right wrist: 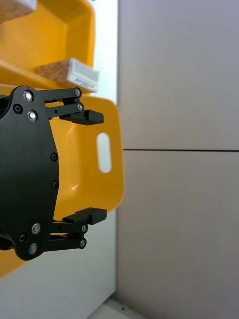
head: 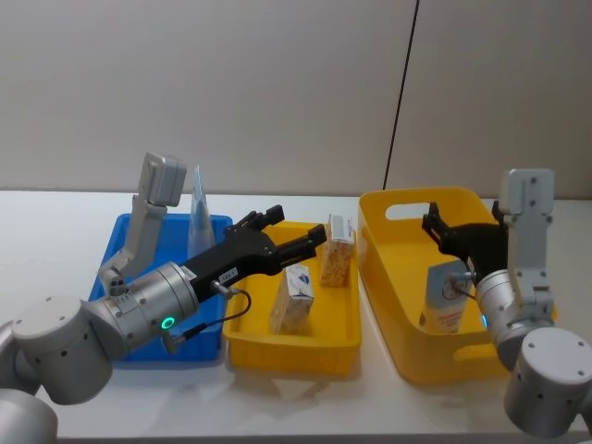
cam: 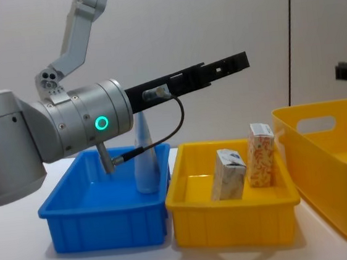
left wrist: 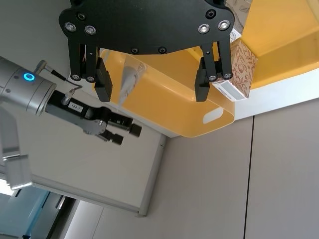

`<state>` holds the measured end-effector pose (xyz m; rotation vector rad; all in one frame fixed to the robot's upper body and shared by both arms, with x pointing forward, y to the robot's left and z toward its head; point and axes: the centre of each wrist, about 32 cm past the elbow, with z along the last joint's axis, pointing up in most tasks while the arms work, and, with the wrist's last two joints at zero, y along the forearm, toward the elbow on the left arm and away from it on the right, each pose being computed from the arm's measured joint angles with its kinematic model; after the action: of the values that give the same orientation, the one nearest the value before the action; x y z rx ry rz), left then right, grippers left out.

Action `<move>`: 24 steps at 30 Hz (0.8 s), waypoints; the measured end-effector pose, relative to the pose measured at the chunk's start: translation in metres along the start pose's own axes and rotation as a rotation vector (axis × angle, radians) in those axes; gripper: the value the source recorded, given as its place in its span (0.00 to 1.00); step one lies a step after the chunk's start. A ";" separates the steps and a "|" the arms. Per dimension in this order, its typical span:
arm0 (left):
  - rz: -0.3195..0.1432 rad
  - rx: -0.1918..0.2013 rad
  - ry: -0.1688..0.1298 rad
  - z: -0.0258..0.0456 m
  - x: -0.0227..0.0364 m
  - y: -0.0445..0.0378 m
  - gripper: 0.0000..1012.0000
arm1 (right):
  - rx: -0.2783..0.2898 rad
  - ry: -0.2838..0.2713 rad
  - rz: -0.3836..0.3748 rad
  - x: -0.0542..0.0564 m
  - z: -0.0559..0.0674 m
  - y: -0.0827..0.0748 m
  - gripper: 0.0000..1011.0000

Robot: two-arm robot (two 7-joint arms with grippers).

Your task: Bimanual collaborative sorting of washing and personal care products

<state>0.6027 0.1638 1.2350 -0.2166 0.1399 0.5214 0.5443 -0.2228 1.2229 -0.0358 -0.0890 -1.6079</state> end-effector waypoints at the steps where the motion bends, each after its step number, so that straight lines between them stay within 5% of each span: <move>1: 0.000 0.000 0.000 0.0000 0.0000 0.0000 0.99 | 0.009 0.003 0.003 0.000 0.000 0.000 0.99; 24: 0.026 0.010 -0.015 -0.0020 -0.0020 0.0040 0.99 | 0.323 0.166 0.184 0.015 0.005 -0.020 0.99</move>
<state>0.5989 0.1658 1.2327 -0.2011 0.1310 0.5480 0.5238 -0.2371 1.2287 0.3296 -0.2095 -1.3915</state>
